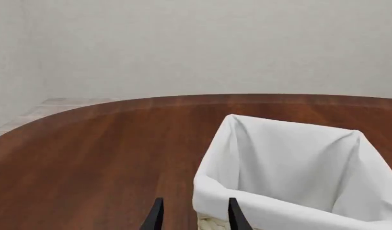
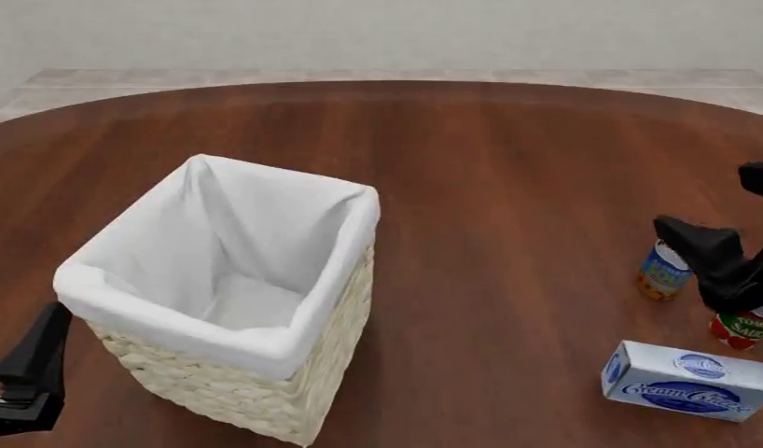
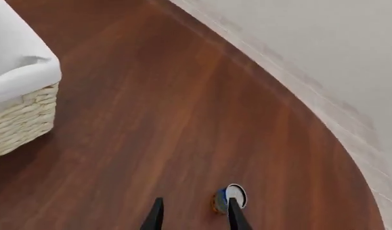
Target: Pick up the cream cheese box, and put it in the basket.
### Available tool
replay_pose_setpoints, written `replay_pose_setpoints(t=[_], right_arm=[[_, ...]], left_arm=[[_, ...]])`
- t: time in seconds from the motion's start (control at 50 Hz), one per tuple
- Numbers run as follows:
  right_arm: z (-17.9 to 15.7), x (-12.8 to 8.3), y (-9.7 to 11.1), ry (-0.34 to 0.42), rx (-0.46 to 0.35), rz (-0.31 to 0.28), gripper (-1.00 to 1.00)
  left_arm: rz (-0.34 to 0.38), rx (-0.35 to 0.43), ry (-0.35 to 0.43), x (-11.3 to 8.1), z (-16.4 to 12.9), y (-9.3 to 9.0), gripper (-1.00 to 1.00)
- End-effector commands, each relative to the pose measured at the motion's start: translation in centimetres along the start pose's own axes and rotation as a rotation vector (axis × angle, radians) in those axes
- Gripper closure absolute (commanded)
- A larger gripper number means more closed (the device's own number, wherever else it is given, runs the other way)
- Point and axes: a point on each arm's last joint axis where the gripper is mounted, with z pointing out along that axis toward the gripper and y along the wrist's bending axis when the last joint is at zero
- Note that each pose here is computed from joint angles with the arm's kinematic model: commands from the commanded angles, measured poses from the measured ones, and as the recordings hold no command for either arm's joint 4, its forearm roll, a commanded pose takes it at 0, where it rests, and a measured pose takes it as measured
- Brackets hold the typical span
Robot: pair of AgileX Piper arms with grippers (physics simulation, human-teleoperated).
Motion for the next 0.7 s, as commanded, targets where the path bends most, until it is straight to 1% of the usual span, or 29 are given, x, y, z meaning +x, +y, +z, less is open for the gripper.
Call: replay_pose_setpoints(t=[0.02,0.04,0.06,0.1,0.16,0.18,0.22,0.28,0.3,0.32,0.34,0.36,0.38,0.4,0.44,0.48,0.5,0.52,0.54,0.56,0.62,0.64,0.68,0.7], right_arm=[[3.2,0.1,0.7,0.293,-0.221,-0.18,-1.0],[3.2,0.1,0.7,0.293,-0.221,-0.18,-1.0],[3.7,0.9,0.4,0.34,-0.229,-0.235,-1.0],[4.3,1.0,-0.3,0.376,-0.227,-0.27,-1.0],[4.7,1.1,-0.8,0.406,-0.242,-0.319,-1.0],[4.7,1.1,-0.8,0.406,-0.242,-0.319,-1.0],[5.0,1.2,-1.4,0.427,-0.243,-0.365,-1.0],[5.2,1.1,-1.4,0.444,-0.278,-0.402,-1.0],[5.1,2.0,-1.5,0.463,-0.285,-0.449,-1.0],[5.1,2.0,-1.5,0.463,-0.285,-0.449,-1.0],[5.1,2.5,-1.5,0.481,-0.304,-0.488,-1.0],[5.1,2.5,-1.5,0.481,-0.304,-0.488,-1.0],[5.1,2.6,-1.3,0.482,-0.329,-0.521,-1.0],[5.1,2.7,-1.3,0.486,-0.339,-0.537,-1.0],[5.3,2.7,-1.5,0.495,-0.344,-0.548,-1.0],[5.3,2.8,-1.3,0.493,-0.369,-0.588,-1.0],[5.3,2.8,-1.3,0.493,-0.369,-0.588,-1.0],[5.4,3.0,-1.5,0.504,-0.374,-0.601,-1.0],[5.5,3.1,-1.8,0.518,-0.374,-0.598,-1.0],[5.5,3.4,-2.0,0.528,-0.377,-0.609,-1.0],[6.0,2.7,-2.3,0.522,-0.384,-0.622,-1.0],[6.0,2.8,-2.3,0.526,-0.395,-0.632,-1.0],[6.1,2.8,-2.4,0.532,-0.396,-0.628,-1.0],[6.1,3.2,-2.5,0.539,-0.402,-0.645,-1.0]], left_arm=[[0.0,0.0,0.0,0.0,0.0,0.0,-1.0],[0.0,0.0,0.0,0.0,0.0,0.0,-1.0],[0.0,0.0,0.0,0.0,0.0,0.0,-1.0],[0.0,0.0,0.0,0.0,0.0,0.0,-1.0],[0.0,0.0,0.0,0.0,0.0,0.0,-1.0],[0.0,0.0,0.0,0.0,0.0,0.0,-1.0],[0.0,0.0,0.0,0.0,0.0,0.0,-1.0],[0.0,0.0,0.0,0.0,0.0,0.0,-1.0],[0.0,0.0,0.0,0.0,0.0,0.0,-1.0],[0.0,0.0,0.0,0.0,0.0,0.0,-1.0],[0.0,0.0,0.0,0.0,0.0,0.0,-1.0],[0.0,0.0,0.0,0.0,0.0,0.0,-1.0],[0.0,0.0,0.0,0.0,0.0,0.0,-1.0],[0.0,0.0,0.0,0.0,0.0,0.0,-1.0],[0.0,0.0,0.0,0.0,0.0,0.0,-1.0],[0.0,0.0,0.0,0.0,0.0,0.0,-1.0],[0.0,0.0,0.0,0.0,0.0,0.0,-1.0],[0.0,0.0,0.0,0.0,0.0,0.0,-1.0],[0.0,0.0,0.0,0.0,0.0,0.0,-1.0],[0.0,0.0,0.0,0.0,0.0,0.0,-1.0],[0.0,0.0,0.0,0.0,0.0,0.0,-1.0],[0.0,0.0,0.0,0.0,0.0,0.0,-1.0],[0.0,0.0,0.0,0.0,0.0,0.0,-1.0],[0.0,0.0,0.0,0.0,0.0,0.0,-1.0]])
